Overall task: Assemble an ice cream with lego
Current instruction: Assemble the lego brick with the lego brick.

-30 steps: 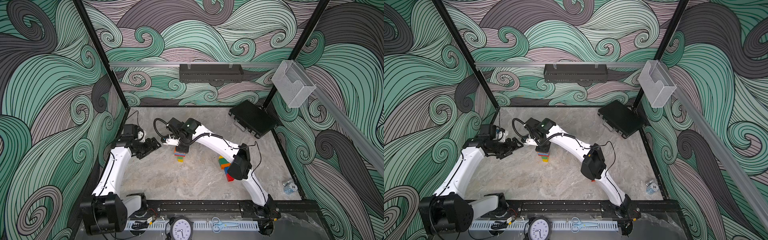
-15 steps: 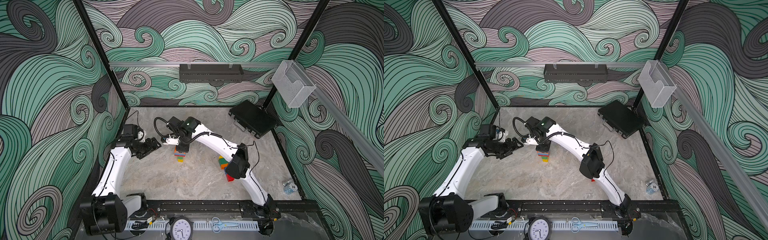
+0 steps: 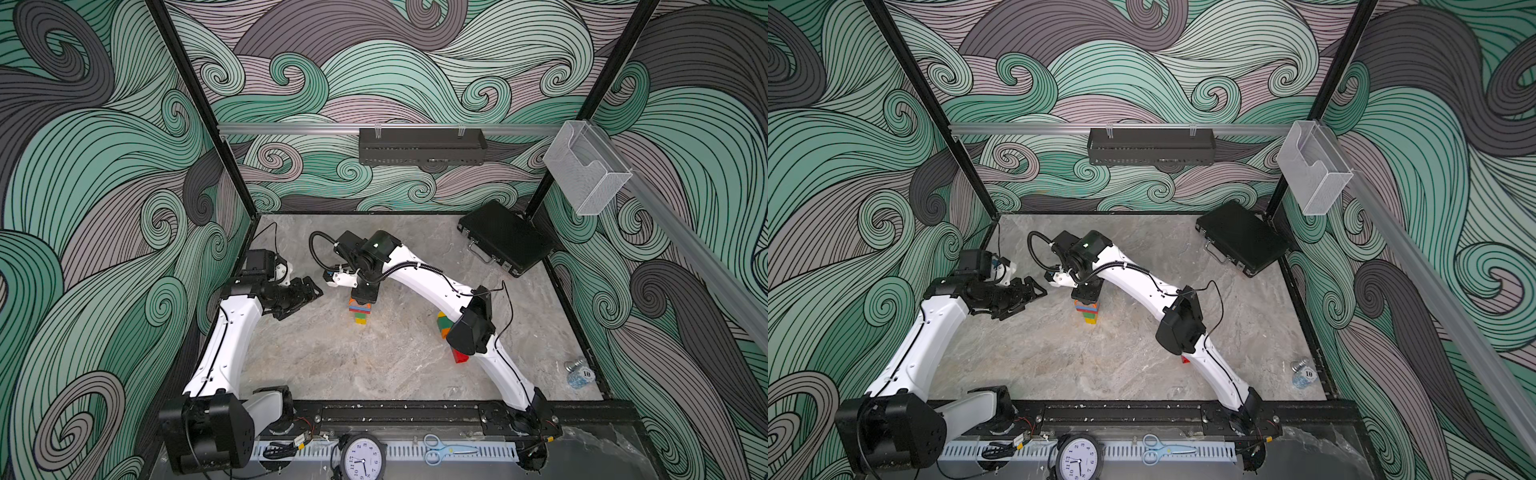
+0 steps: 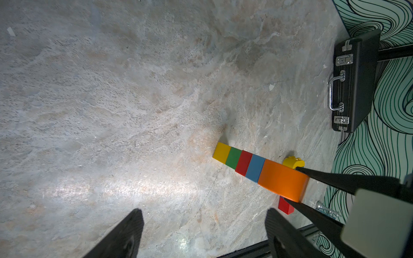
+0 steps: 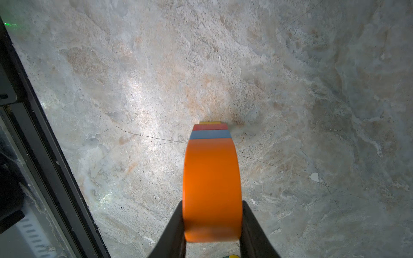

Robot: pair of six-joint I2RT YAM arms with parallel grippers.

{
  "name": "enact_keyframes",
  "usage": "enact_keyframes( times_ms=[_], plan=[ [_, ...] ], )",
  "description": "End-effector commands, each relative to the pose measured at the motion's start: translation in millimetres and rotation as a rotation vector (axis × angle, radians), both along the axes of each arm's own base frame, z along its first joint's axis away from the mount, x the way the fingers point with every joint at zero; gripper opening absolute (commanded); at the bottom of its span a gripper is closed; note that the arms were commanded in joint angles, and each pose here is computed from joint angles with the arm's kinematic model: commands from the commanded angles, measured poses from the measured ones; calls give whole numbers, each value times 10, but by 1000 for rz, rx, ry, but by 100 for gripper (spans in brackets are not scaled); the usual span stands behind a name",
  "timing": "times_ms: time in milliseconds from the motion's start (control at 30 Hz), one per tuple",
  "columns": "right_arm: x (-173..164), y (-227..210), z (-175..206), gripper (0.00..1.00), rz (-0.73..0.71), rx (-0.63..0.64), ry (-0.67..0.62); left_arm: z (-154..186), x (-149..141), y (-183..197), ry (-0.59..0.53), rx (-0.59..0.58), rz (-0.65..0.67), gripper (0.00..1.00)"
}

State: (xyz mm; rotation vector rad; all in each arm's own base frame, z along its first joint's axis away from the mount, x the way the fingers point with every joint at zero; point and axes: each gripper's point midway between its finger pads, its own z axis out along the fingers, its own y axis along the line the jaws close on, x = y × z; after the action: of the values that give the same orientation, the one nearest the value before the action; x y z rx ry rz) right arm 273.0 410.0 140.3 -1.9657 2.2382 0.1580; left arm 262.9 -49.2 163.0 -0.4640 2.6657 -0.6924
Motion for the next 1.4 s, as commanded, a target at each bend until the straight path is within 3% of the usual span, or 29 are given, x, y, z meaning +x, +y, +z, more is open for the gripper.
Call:
enact_keyframes(
  times_ms=[0, 400, 833, 1367],
  plan=[
    [-394, -529, -959, 0, 13, -355, 266, 38, -73, -21, -2, -10, -19, 86],
    [-429, -530, -1101, 0, 80, -391, 269, 60, -109, -64, -14, -32, -28, 86],
    [-347, -298, -650, 1, 88, -248, 192, 176, -145, -106, -69, -54, -27, 86],
    [-327, -175, -350, 22, 82, -147, 160, 280, -203, -109, -107, -57, -8, 86]
  ],
)
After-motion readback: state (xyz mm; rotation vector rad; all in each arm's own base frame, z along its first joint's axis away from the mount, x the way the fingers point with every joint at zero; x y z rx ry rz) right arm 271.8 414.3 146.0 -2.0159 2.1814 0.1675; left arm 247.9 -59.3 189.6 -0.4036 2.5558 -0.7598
